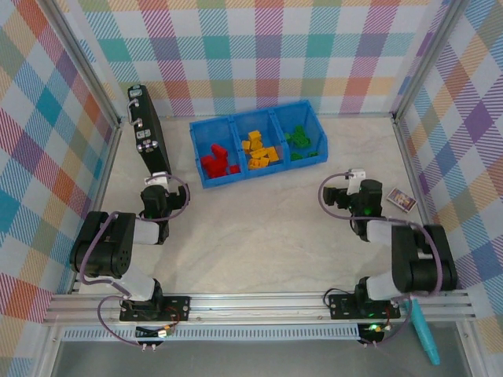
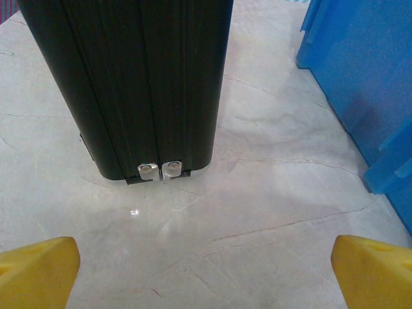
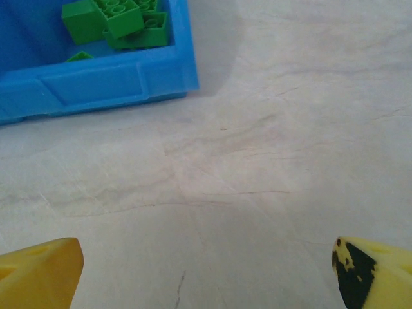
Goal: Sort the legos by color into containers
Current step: Reset both arms
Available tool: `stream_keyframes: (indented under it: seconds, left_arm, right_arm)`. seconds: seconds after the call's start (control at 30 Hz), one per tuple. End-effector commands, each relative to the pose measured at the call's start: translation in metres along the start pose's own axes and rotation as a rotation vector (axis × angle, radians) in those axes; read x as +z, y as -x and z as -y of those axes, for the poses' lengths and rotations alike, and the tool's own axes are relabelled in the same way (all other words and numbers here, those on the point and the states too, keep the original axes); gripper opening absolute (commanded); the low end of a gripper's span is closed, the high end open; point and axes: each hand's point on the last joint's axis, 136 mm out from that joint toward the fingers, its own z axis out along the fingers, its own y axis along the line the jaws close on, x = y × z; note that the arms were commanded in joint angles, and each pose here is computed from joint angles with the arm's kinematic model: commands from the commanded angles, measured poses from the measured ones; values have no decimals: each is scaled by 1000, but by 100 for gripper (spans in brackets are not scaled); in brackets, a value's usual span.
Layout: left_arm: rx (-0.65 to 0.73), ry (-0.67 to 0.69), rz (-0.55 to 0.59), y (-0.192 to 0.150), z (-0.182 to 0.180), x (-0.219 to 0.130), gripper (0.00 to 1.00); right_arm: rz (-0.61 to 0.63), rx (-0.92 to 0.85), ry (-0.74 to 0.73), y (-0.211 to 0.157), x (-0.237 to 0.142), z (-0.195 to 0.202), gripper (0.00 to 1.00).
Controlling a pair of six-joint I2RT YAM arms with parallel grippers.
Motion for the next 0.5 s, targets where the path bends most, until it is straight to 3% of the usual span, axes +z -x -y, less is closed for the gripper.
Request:
stream_keyframes:
  seconds: [0.0,0.47]
  left_arm:
    - [9,-30,54,17,9,1,100]
    - [33,-32,46,16,13,2,100]
  right_arm:
    - [120,14,-4,26,3,4,99]
    - [117,25,8,27,6,5,99]
